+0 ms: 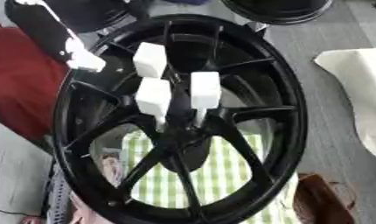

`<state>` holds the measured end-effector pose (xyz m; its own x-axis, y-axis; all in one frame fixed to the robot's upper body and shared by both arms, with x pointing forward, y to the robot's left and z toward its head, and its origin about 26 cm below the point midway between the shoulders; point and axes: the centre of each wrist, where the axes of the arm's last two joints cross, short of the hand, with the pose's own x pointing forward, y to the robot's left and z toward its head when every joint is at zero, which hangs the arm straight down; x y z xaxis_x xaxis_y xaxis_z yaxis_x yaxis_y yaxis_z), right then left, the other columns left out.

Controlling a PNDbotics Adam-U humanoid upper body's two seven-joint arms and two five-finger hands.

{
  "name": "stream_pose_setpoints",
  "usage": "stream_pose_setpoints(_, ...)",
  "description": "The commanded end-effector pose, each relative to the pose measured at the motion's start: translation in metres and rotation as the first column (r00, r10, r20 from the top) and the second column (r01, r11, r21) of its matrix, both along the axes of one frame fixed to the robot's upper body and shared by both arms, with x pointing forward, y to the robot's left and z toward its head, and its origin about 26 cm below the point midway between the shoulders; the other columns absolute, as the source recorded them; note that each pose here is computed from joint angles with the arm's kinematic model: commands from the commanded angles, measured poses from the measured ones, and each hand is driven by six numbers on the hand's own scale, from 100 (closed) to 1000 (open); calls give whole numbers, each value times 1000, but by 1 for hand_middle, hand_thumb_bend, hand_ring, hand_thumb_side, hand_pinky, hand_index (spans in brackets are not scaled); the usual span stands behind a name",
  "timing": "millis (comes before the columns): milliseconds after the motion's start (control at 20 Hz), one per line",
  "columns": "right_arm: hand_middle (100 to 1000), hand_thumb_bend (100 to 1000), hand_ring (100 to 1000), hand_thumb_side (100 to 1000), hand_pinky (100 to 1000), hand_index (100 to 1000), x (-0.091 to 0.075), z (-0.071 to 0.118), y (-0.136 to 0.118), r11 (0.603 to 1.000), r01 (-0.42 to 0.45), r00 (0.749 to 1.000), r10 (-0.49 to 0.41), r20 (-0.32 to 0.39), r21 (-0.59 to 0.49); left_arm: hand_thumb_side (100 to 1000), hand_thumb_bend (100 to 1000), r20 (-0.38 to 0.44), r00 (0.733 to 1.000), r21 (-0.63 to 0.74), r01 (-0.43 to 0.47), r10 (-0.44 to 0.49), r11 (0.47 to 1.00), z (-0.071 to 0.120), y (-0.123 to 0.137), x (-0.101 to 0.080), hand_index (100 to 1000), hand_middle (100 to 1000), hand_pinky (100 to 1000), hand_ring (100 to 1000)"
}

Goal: Pull the pin out of the wheel hub.

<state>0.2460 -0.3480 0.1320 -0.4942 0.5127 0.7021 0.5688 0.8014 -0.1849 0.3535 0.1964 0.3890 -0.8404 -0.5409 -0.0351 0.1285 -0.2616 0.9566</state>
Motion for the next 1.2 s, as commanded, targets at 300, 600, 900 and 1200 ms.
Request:
stream_pose_setpoints(300, 642, 100, 711, 702, 686, 700, 0, 8, 1, 1000, -8, 1000, 8, 22, -20, 416, 359, 24, 999, -5, -32, 33, 999, 10, -2, 2, 903, 813, 889, 888)
stream_pose_setpoints(600, 642, 100, 711, 703, 686, 699, 1, 8, 2, 1000, -6, 1000, 7, 26, -15, 404, 362, 27, 999, -23, -46, 47, 999, 10, -1, 7, 908, 831, 896, 898)
stream_pose_setpoints(900, 641, 100, 711, 706, 685, 699, 1, 8, 3, 1000, -9, 1000, 10, 27, -12, 343, 363, 8, 999, -6, -40, 40, 999, 8, -3, 12, 915, 842, 900, 905)
stream_pose_setpoints(1200, 641, 100, 710, 708, 685, 698, 2, 8, 5, 1000, -13, 1000, 13, 27, -7, 351, 370, 9, 998, 15, -56, 56, 998, 2, -5, 20, 912, 841, 898, 906)
